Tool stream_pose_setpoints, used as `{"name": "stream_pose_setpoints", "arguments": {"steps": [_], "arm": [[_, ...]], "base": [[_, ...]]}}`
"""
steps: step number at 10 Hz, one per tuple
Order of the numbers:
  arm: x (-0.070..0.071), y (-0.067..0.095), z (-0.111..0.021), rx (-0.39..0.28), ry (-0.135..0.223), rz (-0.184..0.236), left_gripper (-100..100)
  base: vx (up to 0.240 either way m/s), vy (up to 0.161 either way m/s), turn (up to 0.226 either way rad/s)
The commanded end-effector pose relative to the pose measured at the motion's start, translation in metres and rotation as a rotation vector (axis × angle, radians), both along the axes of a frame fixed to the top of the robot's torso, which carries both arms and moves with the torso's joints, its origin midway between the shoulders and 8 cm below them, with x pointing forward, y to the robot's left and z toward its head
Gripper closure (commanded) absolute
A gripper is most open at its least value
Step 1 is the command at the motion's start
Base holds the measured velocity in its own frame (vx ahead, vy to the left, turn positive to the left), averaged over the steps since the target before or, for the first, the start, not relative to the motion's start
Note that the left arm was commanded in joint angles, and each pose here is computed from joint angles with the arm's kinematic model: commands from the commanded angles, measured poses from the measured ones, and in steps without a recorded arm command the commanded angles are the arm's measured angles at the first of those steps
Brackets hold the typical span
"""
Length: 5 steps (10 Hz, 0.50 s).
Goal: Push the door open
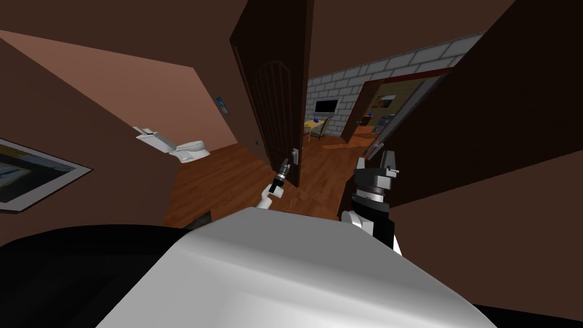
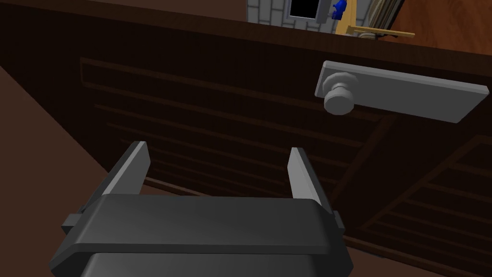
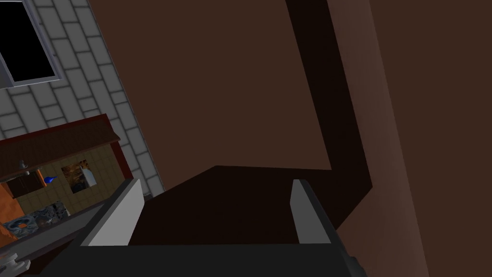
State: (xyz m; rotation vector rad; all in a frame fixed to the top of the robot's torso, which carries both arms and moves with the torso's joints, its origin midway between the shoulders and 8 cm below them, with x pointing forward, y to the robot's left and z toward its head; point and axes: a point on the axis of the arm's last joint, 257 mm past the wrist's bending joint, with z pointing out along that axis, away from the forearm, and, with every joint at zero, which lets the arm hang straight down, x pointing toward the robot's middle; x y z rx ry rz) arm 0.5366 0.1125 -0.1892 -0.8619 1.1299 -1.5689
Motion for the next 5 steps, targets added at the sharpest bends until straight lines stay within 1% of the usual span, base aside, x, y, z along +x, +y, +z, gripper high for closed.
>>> {"name": "stream_pose_setpoints", "arguments": {"steps": [1, 3, 4, 5], "arm": [[0.006, -0.007, -0.010, 0.007, 0.024, -0.014, -100], [0.013, -0.017, -0.024, 0.018, 0.057, -0.030, -100], [0.017, -0.023, -0.026, 0.021, 0.065, -0.038, -100], [0.020, -0.028, -0.032, 0.025, 0.080, -0.046, -100]], "base": [[0.058, 0.137, -0.057], [0.083, 0.126, -0.068], [0.070, 0.120, -0.068], [0.085, 0.121, -0.058]]}}
